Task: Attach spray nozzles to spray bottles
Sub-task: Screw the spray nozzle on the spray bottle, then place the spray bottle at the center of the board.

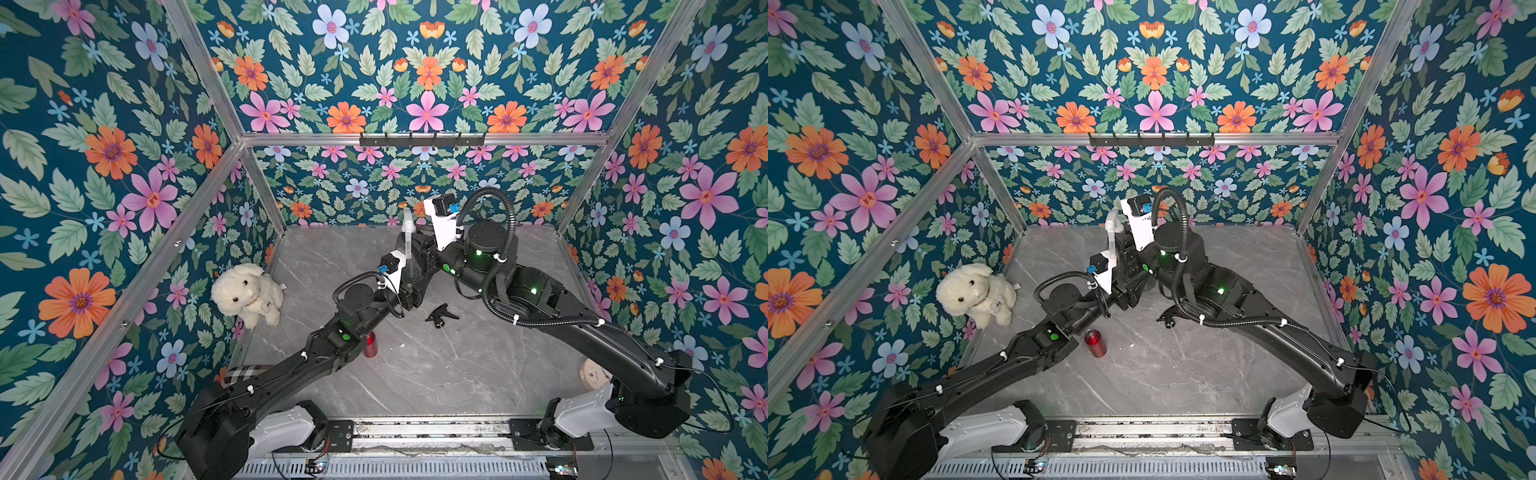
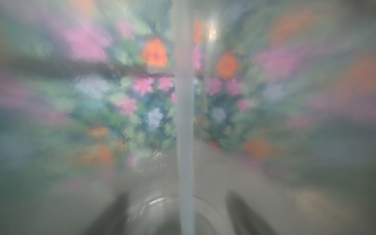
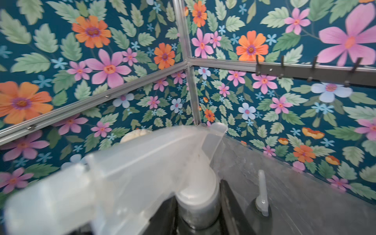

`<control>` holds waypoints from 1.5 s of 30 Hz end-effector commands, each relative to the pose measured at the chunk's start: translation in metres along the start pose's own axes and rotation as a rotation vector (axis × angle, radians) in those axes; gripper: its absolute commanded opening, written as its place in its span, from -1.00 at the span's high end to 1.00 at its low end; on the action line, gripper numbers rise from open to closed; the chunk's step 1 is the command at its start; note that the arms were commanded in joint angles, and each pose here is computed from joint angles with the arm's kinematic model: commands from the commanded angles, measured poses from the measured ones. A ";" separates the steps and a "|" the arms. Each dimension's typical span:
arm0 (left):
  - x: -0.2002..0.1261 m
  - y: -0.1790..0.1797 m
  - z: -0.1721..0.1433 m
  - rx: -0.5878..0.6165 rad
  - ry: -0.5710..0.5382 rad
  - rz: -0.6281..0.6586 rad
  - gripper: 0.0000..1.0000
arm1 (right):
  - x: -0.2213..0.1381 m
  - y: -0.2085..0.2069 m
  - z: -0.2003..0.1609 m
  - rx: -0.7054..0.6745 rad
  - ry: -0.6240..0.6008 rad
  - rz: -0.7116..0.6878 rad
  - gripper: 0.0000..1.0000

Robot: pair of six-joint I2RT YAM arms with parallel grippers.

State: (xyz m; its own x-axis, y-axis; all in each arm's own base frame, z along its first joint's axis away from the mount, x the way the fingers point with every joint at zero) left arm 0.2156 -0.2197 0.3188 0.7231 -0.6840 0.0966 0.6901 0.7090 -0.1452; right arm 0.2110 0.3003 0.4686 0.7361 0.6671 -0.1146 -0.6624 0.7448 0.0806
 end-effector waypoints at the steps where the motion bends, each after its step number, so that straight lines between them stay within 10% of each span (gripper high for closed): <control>1: 0.005 0.003 -0.001 0.117 0.017 0.114 1.00 | 0.014 0.031 -0.037 0.052 0.177 0.073 0.66; 24: 0.000 0.017 -0.003 0.060 0.004 0.111 1.00 | -0.080 -0.001 0.004 -0.108 -0.024 0.141 -0.26; 33: -0.001 0.021 -0.009 0.107 -0.025 0.280 1.00 | -0.062 -0.021 0.049 -0.013 -0.116 -0.022 -0.33; 45: -0.002 0.016 -0.020 0.273 -0.039 0.487 1.00 | -0.009 -0.026 0.058 0.027 0.054 -0.016 -0.15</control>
State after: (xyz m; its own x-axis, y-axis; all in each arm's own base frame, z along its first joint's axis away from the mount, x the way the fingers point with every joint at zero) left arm 0.2246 -0.2128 0.2897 0.9389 -0.3382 0.0642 0.3362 0.9409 0.0403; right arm 0.2293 0.2721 0.5279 0.7769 0.6203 -0.1077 -0.6135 0.7844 0.0916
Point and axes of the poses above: each gripper's point midway between its finger pads, its own x axis out along the fingers, its own y axis along the line the jaws close on, z = x × y, the point moved 10 cm from there along -x, back along the fingers, and after that the axes turned 4 degrees about -x, right-handed, at the moved point
